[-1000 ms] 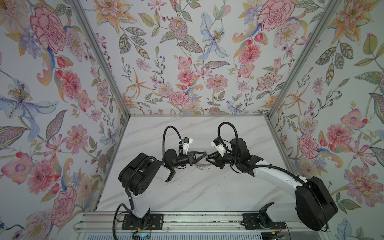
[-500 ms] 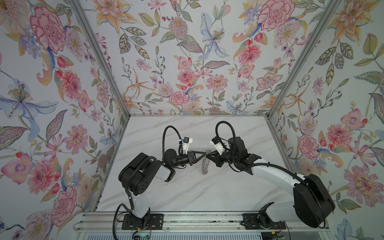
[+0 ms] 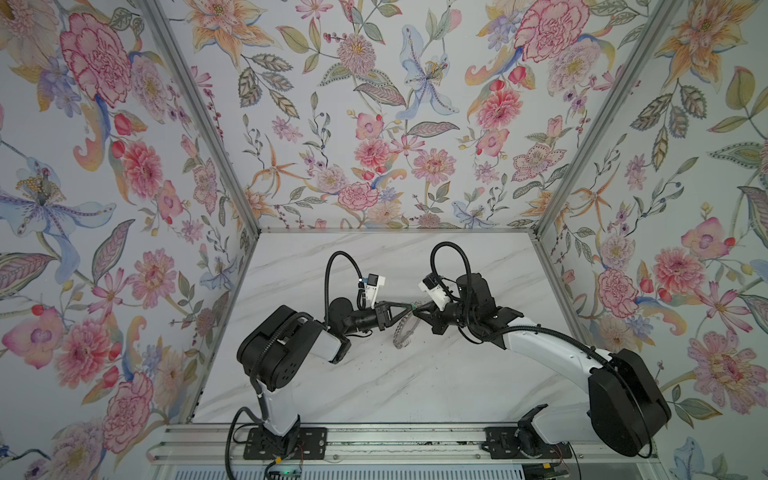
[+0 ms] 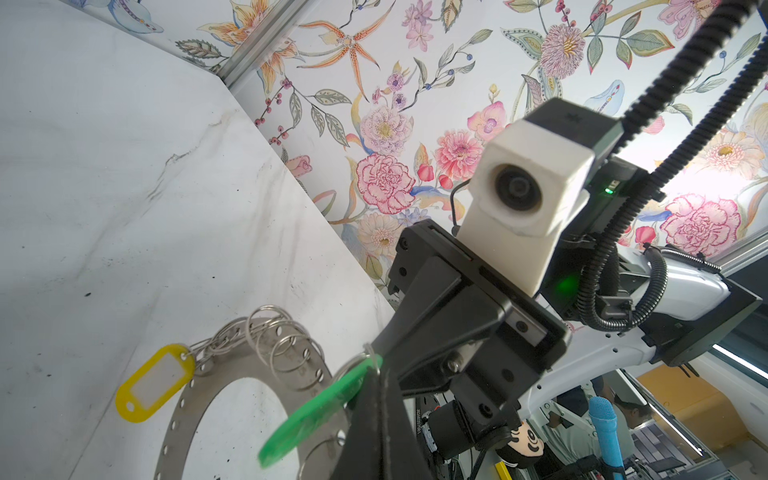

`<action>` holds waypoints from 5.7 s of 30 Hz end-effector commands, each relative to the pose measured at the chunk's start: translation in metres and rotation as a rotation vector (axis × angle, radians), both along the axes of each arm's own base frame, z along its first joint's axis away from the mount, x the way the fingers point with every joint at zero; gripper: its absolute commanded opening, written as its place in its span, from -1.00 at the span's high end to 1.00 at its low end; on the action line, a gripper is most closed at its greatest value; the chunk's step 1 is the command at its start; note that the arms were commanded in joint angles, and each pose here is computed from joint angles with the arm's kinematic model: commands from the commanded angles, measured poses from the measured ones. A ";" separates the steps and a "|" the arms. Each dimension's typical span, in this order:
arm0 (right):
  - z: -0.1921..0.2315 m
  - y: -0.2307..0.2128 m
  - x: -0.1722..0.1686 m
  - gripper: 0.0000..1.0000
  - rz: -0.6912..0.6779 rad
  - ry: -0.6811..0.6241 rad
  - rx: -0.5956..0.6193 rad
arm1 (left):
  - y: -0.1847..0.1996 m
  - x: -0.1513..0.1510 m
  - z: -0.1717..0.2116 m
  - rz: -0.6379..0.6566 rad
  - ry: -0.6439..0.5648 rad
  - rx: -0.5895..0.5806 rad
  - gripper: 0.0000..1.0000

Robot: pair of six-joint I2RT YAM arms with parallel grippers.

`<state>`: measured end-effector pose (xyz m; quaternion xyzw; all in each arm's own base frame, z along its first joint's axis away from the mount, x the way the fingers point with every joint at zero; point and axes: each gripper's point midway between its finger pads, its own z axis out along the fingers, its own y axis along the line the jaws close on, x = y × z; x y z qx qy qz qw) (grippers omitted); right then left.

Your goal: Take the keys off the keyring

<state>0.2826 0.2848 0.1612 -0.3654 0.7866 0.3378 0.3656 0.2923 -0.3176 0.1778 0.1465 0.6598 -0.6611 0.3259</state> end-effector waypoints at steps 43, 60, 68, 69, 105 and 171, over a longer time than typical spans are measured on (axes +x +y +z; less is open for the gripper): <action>0.003 0.000 0.000 0.45 -0.017 -0.023 0.018 | 0.012 -0.003 0.026 -0.037 -0.100 -0.101 1.00; 0.008 0.006 0.014 0.63 -0.043 -0.046 0.004 | 0.009 -0.007 0.026 -0.048 -0.096 -0.105 1.00; 0.010 0.008 0.015 0.62 -0.038 -0.047 -0.001 | 0.005 -0.007 0.024 -0.061 -0.092 -0.106 1.00; 0.009 0.009 0.015 0.62 -0.037 -0.044 -0.005 | 0.005 -0.007 0.024 -0.061 -0.091 -0.107 1.00; 0.011 0.001 0.013 0.96 -0.041 -0.078 -0.130 | 0.014 0.001 0.019 0.016 -0.084 -0.078 1.00; 0.053 -0.011 -0.005 1.00 0.033 -0.178 0.191 | -0.004 0.008 0.061 0.004 -0.330 0.138 0.75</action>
